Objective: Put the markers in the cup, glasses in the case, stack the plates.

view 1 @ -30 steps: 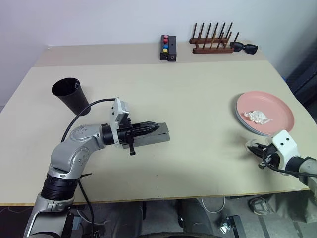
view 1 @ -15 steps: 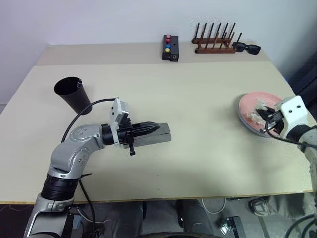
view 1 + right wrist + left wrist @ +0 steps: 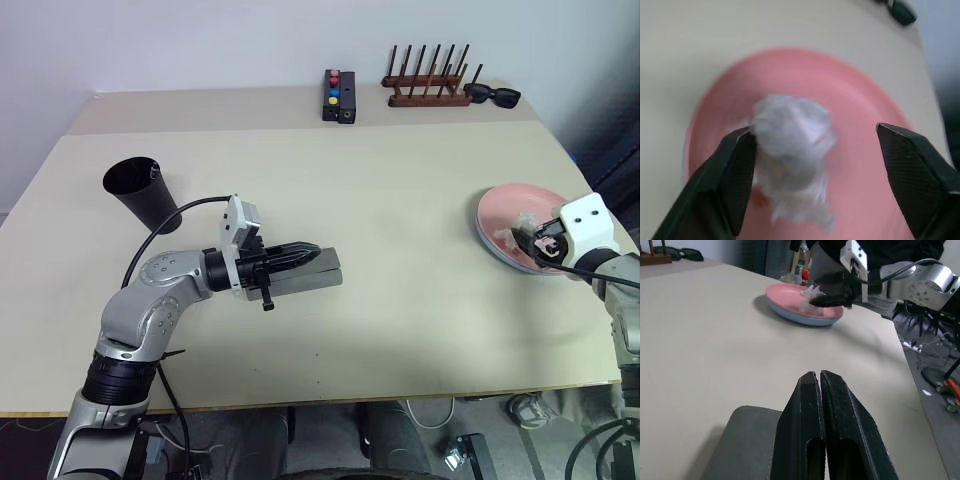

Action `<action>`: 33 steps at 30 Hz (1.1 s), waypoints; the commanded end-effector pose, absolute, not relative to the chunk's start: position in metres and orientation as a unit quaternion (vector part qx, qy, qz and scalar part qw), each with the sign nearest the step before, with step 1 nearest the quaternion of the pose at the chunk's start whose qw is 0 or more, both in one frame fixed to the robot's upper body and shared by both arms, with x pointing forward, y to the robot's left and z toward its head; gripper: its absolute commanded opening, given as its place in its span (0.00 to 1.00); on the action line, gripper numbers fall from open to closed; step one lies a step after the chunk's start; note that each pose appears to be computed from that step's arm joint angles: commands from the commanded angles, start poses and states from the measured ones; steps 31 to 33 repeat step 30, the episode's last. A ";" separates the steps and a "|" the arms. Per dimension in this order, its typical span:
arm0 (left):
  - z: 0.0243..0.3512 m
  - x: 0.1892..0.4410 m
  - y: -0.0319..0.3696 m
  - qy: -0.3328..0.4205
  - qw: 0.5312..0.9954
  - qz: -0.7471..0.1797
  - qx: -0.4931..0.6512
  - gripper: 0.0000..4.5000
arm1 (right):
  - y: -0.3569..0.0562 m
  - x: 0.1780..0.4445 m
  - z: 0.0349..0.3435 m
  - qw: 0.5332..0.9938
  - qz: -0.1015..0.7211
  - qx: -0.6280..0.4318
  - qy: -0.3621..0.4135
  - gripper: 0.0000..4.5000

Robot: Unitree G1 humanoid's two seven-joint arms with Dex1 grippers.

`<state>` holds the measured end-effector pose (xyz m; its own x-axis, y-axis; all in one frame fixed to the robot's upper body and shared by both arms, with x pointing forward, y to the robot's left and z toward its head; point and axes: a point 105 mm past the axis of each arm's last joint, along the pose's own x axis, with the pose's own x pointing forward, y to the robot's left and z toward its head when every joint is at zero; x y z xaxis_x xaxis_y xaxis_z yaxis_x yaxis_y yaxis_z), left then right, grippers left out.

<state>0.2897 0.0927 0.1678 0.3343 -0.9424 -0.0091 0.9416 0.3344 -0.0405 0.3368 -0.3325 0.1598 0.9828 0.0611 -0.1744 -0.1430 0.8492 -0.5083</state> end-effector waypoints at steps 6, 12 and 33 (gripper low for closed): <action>0.180 0.289 0.151 -0.014 0.880 -0.476 0.002 0.01 | -0.248 0.325 0.194 0.936 0.264 -0.233 -0.020 0.77; 0.151 0.272 0.201 0.015 0.932 -0.361 0.020 0.01 | -0.226 0.311 0.174 0.916 0.355 -0.187 0.012 0.77; 0.122 0.259 0.261 0.032 0.969 -0.240 0.051 0.01 | -0.239 0.326 0.154 0.920 0.358 -0.159 0.022 0.77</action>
